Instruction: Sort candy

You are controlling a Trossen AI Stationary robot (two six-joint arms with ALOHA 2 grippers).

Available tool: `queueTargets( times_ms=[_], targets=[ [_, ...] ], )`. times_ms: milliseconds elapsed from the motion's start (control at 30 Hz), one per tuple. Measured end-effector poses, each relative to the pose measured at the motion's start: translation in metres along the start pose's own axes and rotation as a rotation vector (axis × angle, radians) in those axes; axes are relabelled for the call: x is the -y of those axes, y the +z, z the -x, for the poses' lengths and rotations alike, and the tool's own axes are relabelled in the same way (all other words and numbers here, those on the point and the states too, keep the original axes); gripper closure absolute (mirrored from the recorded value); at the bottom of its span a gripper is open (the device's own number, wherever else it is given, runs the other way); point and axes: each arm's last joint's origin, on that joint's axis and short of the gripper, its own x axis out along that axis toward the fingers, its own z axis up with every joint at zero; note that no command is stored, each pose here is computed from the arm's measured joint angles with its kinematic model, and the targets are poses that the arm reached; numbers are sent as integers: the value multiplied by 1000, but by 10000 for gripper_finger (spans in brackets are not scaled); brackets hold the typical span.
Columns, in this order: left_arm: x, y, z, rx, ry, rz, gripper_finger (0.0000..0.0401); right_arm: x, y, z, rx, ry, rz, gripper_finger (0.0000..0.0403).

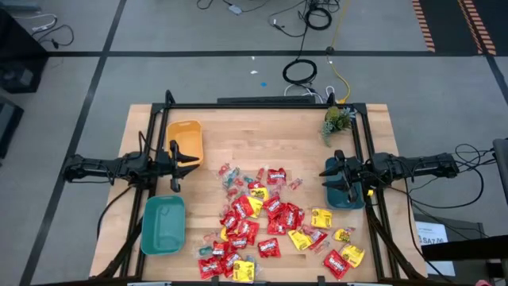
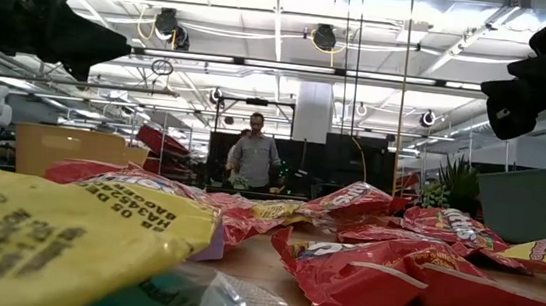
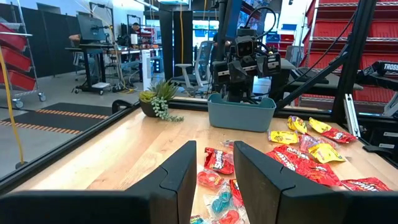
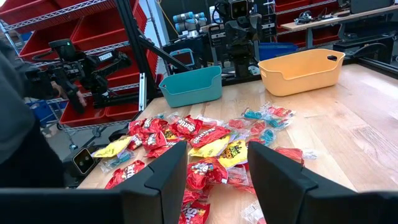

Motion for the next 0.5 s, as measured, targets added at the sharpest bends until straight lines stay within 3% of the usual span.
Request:
queueTargets(
  times_ms=[500],
  targets=[
    [0,7,0,71,-1,15,285,0,0,0,0,0,0,243]
  ],
)
